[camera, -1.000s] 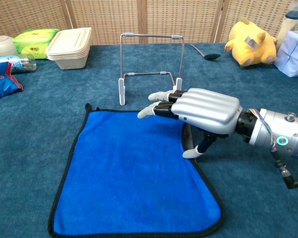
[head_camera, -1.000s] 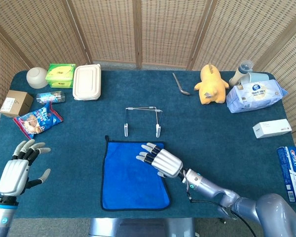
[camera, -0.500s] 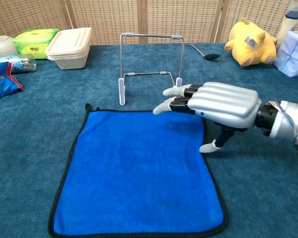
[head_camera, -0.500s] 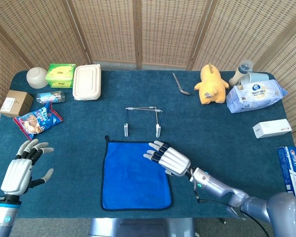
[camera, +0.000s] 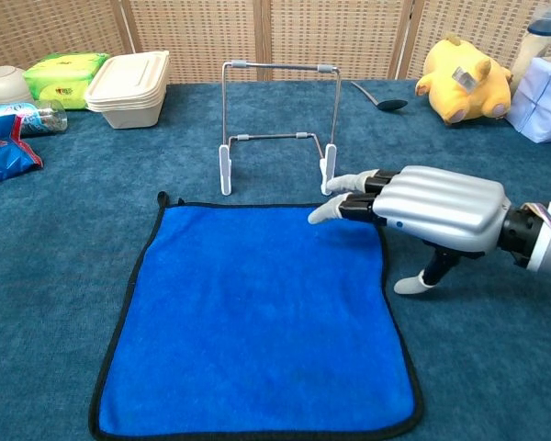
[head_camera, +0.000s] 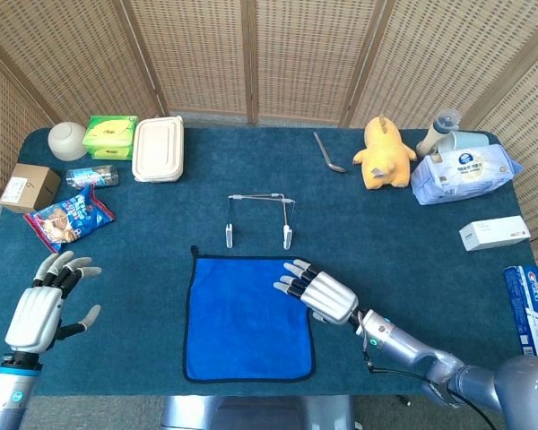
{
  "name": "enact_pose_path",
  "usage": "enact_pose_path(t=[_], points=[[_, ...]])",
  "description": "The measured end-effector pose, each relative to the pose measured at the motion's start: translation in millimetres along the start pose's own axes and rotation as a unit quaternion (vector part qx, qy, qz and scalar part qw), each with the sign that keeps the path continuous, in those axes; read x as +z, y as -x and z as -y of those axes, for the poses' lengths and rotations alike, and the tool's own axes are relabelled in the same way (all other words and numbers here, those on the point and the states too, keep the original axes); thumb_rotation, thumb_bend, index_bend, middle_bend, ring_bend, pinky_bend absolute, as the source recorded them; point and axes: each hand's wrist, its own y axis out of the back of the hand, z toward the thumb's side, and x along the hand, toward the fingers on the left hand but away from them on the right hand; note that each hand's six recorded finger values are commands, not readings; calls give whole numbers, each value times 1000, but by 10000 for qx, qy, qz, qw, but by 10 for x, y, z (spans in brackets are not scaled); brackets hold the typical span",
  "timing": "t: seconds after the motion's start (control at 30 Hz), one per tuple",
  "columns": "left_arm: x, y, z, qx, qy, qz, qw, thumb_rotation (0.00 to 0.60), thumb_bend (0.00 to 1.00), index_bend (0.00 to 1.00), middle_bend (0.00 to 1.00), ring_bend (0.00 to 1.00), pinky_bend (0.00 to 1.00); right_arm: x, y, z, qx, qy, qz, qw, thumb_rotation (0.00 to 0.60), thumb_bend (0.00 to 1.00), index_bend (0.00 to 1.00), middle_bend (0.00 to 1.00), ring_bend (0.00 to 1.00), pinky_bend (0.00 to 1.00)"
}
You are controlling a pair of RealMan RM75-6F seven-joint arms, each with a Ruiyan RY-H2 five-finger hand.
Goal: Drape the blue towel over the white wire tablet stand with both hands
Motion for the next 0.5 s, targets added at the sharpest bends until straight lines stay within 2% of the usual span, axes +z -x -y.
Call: enact_pose_path(t=[0.5], points=[[-40,22,-8,15,13,-36,10000,600,410,286,223,119,3,145,172,-5,-84,20,-187,9998,600,143,121,197,35,131]])
